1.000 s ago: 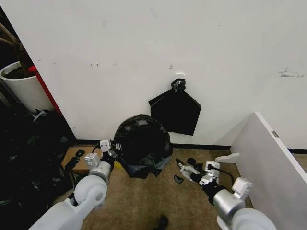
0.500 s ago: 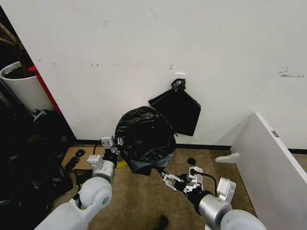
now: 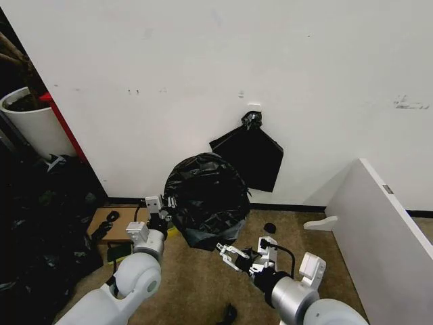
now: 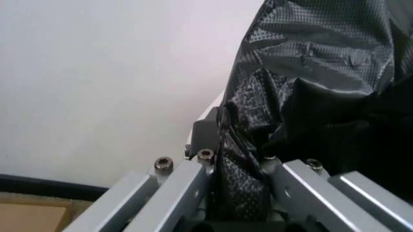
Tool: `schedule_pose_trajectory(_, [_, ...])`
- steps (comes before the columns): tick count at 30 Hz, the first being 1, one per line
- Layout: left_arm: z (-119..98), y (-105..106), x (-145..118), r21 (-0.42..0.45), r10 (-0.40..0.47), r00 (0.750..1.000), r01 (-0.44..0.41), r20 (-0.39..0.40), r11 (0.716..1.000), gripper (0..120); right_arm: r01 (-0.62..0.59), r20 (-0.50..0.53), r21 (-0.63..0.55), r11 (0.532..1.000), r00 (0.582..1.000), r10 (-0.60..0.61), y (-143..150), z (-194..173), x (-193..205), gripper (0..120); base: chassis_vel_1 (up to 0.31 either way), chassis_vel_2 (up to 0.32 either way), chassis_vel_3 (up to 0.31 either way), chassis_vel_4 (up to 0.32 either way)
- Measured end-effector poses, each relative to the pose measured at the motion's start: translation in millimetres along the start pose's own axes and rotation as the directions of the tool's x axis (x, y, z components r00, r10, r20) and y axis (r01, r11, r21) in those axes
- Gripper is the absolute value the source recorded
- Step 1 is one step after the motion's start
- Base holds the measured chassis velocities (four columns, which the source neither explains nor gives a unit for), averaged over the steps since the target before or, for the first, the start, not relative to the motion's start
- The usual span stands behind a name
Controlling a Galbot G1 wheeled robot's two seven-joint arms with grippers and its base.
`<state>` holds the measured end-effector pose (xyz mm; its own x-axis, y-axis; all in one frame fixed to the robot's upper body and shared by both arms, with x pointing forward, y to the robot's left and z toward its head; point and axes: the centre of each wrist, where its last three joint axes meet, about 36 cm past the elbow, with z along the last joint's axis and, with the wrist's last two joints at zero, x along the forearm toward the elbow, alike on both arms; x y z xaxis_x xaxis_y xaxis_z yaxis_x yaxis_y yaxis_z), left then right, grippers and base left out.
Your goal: Place the garbage bag over the trash bin.
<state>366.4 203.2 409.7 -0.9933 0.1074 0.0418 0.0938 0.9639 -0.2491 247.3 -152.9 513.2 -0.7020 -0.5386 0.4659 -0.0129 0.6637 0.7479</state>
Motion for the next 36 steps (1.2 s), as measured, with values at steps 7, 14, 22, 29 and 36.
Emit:
schedule_pose_trajectory(7, [-0.1,-2.6,1.4,-0.002,0.009,1.000,-0.009,0.007,1.000,1,-0.005,0.015,-0.033,0.999,1.000,0.005,-2.6,2.6,-10.2,77,0.000,0.000,0.000,0.000])
schedule_pose_trajectory(14, [1.1,-0.9,4.2,-0.028,0.017,1.000,-0.017,0.010,0.999,1,0.015,0.040,-0.055,0.998,0.999,-0.012,-3.6,2.8,-14.3,65,0.000,0.000,0.000,0.000])
schedule_pose_trajectory(22, [1.6,-2.3,4.9,-0.026,0.021,1.000,-0.020,0.010,0.999,1,0.019,0.043,-0.042,0.999,0.999,-0.017,-5.8,6.8,-16.6,34,0.000,0.000,0.000,0.000])
schedule_pose_trajectory(29, [-2.7,-6.0,5.1,0.042,0.003,1.000,-0.002,-0.021,0.999,1,0.020,0.051,-0.015,1.000,0.999,-0.019,-9.2,9.3,-17.4,10,0.000,0.000,0.000,0.000])
schedule_pose_trajectory(36, [-8.8,-6.1,2.5,0.085,-0.012,0.999,0.015,-0.034,0.996,1,0.014,0.062,0.007,1.000,0.998,-0.015,-12.1,11.9,-18.5,0,0.000,0.000,0.000,0.000])
